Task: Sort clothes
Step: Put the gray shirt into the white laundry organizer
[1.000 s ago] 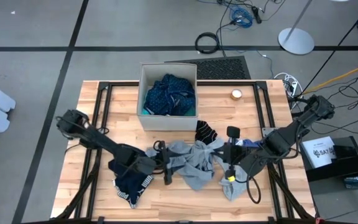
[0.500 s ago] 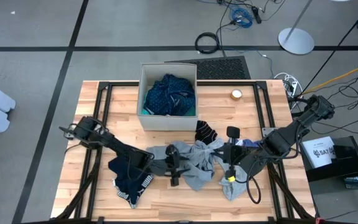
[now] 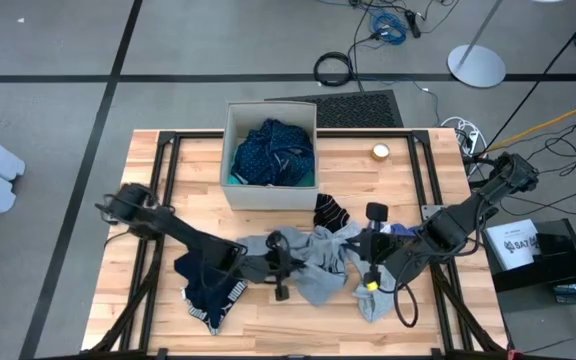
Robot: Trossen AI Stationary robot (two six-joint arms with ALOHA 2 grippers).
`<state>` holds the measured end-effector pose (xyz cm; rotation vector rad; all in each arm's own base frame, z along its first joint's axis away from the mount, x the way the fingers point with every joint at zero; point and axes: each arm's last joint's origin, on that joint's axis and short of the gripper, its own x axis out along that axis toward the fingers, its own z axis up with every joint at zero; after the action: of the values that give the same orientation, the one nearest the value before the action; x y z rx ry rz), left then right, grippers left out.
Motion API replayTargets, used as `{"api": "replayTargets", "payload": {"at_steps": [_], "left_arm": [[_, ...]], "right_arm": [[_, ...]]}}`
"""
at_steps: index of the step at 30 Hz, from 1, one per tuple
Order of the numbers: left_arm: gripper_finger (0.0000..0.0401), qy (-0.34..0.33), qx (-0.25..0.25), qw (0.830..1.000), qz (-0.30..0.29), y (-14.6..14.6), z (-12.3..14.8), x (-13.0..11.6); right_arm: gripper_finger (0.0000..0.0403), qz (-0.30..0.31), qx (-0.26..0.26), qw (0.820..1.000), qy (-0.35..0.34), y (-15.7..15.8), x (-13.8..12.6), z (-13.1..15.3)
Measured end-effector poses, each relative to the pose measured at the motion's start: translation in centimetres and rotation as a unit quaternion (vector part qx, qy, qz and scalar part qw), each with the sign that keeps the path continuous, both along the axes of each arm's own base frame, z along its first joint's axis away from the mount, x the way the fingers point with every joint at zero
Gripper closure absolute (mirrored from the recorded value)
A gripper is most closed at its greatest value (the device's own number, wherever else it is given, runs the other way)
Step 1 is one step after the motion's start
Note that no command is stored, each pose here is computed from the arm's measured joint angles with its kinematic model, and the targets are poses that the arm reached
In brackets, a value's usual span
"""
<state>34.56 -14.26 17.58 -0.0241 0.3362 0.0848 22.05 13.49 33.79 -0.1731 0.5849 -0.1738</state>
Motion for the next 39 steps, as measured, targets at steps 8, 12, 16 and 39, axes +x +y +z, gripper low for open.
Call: {"api": "replayTargets", "payload": {"at_steps": [8, 12, 16, 39], "left_arm": [[0.0397, 0.012, 0.053, 0.998, 0.029, -0.5, 8.6, -5.5], [0.0398, 0.016, 0.056, 0.997, 0.05, 0.1, 11.4, -9.0], [0.0397, 0.044, 0.037, 0.995, 0.087, 1.4, 12.4, -11.8], [0.0222, 0.071, -0.065, 0.993, 0.065, -0.3, 7.5, -11.7]], "right_arm": [[0.0403, -0.02, -0.002, 0.999, 0.027, -0.4, -0.4, -0.5], [0.0403, -0.024, -0.003, 0.999, 0.03, -0.5, -0.4, -0.6], [0.0403, -0.024, -0.002, 0.999, 0.03, -0.5, -0.4, -0.6], [0.0403, -0.044, 0.017, 0.998, 0.032, -0.9, -0.4, -0.7]]}}
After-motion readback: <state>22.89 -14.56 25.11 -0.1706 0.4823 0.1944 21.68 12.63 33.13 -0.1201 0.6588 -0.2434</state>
